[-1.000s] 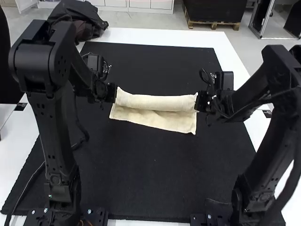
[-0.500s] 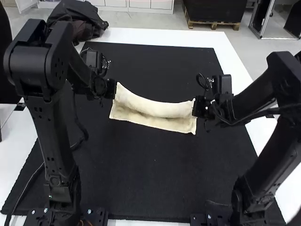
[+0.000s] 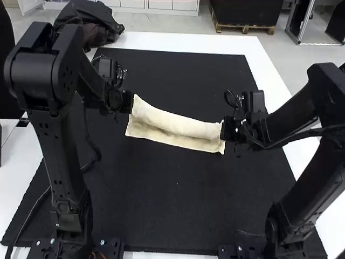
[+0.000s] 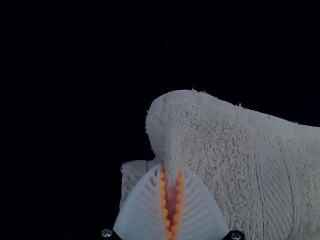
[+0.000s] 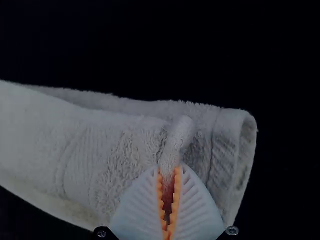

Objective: Fold the towel.

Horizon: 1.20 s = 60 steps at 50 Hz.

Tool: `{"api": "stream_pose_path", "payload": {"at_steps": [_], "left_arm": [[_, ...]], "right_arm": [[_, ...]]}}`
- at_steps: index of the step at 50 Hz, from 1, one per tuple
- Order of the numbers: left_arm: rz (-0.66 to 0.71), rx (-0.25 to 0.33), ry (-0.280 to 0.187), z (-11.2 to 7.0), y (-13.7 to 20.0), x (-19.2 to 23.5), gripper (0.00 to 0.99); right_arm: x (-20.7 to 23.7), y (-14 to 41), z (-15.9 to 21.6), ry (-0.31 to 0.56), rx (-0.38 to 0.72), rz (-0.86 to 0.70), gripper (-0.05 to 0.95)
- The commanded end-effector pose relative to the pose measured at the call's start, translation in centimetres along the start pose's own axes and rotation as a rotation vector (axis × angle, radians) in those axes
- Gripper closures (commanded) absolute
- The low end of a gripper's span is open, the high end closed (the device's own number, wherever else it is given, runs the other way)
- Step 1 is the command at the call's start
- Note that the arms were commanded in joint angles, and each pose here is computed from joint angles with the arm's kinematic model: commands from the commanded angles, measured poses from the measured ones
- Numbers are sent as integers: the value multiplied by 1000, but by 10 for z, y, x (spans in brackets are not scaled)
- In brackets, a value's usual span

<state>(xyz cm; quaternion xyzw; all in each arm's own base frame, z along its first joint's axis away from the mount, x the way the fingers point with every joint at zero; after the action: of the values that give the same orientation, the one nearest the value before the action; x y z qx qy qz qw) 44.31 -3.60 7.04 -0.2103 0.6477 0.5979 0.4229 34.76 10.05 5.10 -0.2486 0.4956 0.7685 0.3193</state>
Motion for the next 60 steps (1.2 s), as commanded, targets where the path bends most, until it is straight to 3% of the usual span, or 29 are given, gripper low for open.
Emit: {"api": "stream_pose_path", "payload": {"at_steps": [1,60], "left_arm": [[0,-5,-14,1,6,4,966],[55,6,-13,-9,-9,52,966]], "right_arm": [[-4,4,-4,19,24,-21,905],[24,-14,-42,48,111,25,908]]}}
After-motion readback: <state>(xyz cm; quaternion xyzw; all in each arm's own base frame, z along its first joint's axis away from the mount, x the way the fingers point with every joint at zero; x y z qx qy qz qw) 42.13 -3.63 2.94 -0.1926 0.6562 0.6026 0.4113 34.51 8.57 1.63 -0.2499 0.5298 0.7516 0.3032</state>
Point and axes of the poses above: each hand's point on the last joint's axis, 136 mm out from that joint toward the fingers, its own y axis back along the fingers, its own z axis along the line the jaws close on, x = y × z, the point moved 1 cm from there along y, back along the fingers, and after that the axes turned 9 degrees about -y, right-handed, at the moved point
